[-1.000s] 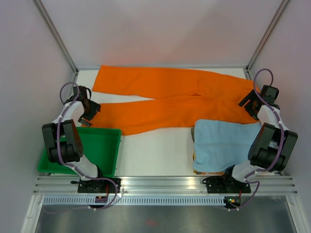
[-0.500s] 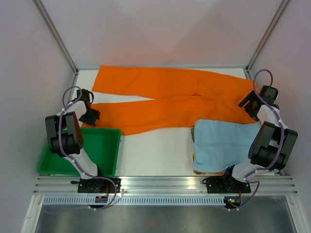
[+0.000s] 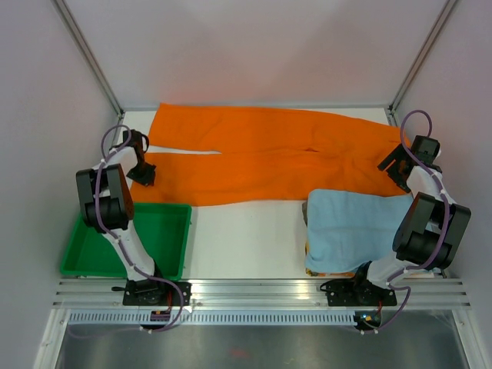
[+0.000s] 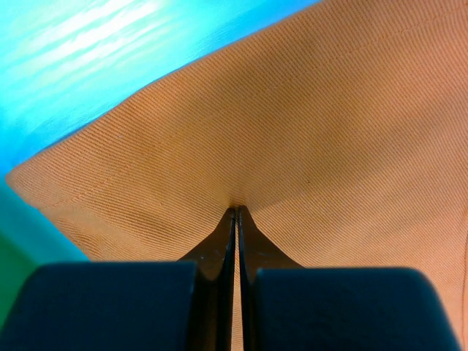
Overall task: Fold and stack the trousers
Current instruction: Fold the trousers
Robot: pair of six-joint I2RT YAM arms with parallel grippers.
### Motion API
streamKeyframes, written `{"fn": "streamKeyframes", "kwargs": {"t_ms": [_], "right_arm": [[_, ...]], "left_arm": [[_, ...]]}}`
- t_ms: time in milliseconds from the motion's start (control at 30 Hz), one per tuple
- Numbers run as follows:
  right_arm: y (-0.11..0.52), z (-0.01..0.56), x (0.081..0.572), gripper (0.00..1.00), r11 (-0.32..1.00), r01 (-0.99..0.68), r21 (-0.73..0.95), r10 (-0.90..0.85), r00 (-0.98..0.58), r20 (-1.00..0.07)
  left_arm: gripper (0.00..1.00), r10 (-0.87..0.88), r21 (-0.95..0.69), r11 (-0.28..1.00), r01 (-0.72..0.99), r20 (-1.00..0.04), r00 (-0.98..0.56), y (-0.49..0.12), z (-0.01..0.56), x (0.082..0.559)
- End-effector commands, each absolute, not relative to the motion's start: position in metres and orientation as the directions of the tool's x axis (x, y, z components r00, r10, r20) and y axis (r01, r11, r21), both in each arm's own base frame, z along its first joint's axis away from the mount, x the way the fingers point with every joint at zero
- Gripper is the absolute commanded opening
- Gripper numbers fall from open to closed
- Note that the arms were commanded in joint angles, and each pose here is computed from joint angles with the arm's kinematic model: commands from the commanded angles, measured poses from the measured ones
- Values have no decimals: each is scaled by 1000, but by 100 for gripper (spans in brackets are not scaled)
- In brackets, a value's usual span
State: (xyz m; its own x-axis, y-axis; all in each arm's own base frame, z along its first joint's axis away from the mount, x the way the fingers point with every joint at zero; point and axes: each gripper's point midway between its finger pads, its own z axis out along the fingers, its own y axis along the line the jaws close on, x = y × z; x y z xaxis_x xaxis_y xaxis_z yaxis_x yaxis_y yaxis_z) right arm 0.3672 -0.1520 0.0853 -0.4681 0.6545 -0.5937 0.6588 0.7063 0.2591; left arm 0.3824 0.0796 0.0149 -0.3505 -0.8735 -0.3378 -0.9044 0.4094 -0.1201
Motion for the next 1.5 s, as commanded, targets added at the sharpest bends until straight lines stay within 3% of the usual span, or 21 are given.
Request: {"fn": "streamKeyframes", "kwargs": {"t_ms": [0, 200, 300, 333, 400, 433, 567, 767, 1300, 1467], "right_arm": [[-158, 92, 370, 83, 699, 667, 259, 652, -445, -614], [-158, 94, 370, 83, 701, 664, 260, 650, -444, -617], [-157, 96, 371, 83, 704, 660, 261, 646, -443, -621], [-157, 96, 370, 84, 703, 662, 260, 646, -444, -621], [-157, 95, 372, 84, 704, 658, 268, 648, -441, -621], [-157, 95, 372, 83, 703, 658, 270, 649, -438, -622], [-150, 89, 377, 84, 706, 639, 306, 663, -444, -602], [-149, 81, 379, 84, 702, 639, 315, 673, -448, -589], [-150, 76, 374, 84, 699, 651, 296, 671, -453, -587], [-150, 77, 374, 83, 701, 650, 293, 668, -454, -589]], "left_arm": [[2, -838, -93, 443, -892, -396, -375, 95, -2, 405], [2, -815, -95, 489, -867, -402, -416, 98, 5, 429], [11, -814, -114, 501, -858, -400, -422, 94, 17, 423], [34, -809, -146, 505, -851, -425, -407, 94, 37, 422], [53, -806, -156, 504, -849, -437, -398, 92, 46, 409], [69, -804, -174, 501, -848, -456, -382, 92, 61, 401], [70, -811, -203, 489, -848, -464, -357, 87, 80, 381], [68, -870, -225, 424, -877, -371, -326, 68, 58, 357], [70, -917, 29, 289, -957, -278, -285, 76, 12, 336], [64, -930, -2, 279, -960, -247, -270, 70, -8, 347]]}}
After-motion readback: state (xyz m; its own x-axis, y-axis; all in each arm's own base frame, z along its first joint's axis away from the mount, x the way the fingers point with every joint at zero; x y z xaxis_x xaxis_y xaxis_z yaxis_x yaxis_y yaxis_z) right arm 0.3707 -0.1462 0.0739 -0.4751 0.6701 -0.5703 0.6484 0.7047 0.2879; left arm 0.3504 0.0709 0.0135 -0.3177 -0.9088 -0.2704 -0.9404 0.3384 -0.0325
